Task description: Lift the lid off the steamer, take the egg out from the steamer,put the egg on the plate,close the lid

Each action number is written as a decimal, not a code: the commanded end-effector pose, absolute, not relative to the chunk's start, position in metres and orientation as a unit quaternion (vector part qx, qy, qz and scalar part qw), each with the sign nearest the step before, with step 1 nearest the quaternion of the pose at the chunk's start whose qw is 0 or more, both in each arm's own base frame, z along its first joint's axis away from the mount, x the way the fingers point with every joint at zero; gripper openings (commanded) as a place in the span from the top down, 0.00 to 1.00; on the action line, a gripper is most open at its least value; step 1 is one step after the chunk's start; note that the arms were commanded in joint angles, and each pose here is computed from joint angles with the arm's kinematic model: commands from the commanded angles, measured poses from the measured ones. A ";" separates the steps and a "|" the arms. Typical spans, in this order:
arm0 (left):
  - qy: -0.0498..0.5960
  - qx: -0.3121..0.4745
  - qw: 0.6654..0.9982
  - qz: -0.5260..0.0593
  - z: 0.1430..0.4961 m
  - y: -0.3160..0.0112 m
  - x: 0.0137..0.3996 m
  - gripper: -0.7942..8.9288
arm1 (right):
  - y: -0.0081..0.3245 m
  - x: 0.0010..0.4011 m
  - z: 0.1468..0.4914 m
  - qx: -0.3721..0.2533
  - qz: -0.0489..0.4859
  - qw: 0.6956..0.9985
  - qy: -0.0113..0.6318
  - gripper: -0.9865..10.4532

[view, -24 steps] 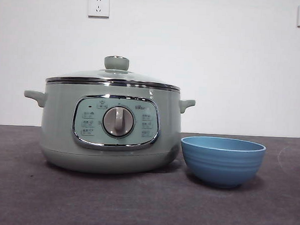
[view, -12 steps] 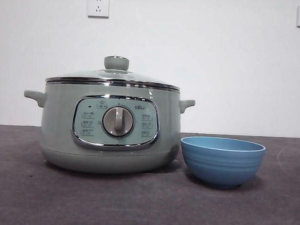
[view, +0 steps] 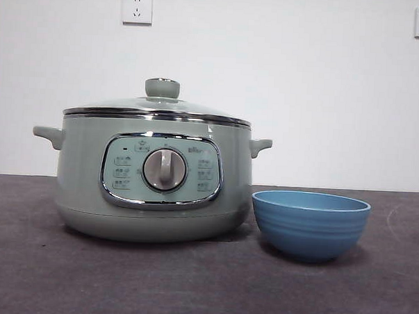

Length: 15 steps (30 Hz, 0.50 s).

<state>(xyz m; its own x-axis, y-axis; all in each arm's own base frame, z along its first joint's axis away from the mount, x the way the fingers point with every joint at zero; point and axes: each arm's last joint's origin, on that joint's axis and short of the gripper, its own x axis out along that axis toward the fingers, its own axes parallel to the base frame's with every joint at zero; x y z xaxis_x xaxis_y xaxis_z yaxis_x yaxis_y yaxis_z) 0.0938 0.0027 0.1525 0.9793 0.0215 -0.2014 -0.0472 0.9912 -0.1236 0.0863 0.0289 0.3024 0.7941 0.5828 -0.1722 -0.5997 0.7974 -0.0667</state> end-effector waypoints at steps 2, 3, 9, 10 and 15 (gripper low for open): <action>0.104 -0.067 0.992 0.021 0.148 0.003 0.095 0.92 | 0.025 0.088 0.262 -0.055 0.285 0.957 0.019 0.91; 0.104 -0.067 0.992 0.021 0.148 0.003 0.095 0.92 | 0.024 0.089 0.253 -0.054 0.276 0.960 0.008 0.91; 0.104 -0.067 0.992 0.021 0.148 0.003 0.095 0.92 | 0.017 0.090 0.210 -0.034 0.181 0.983 -0.011 0.91; 0.104 -0.067 0.992 0.021 0.148 0.003 0.095 0.92 | 0.017 0.090 0.204 -0.031 0.170 0.985 -0.009 0.91; 0.104 -0.067 0.992 0.022 0.148 0.003 0.095 0.92 | 0.016 0.092 0.174 -0.008 0.156 0.988 0.013 0.91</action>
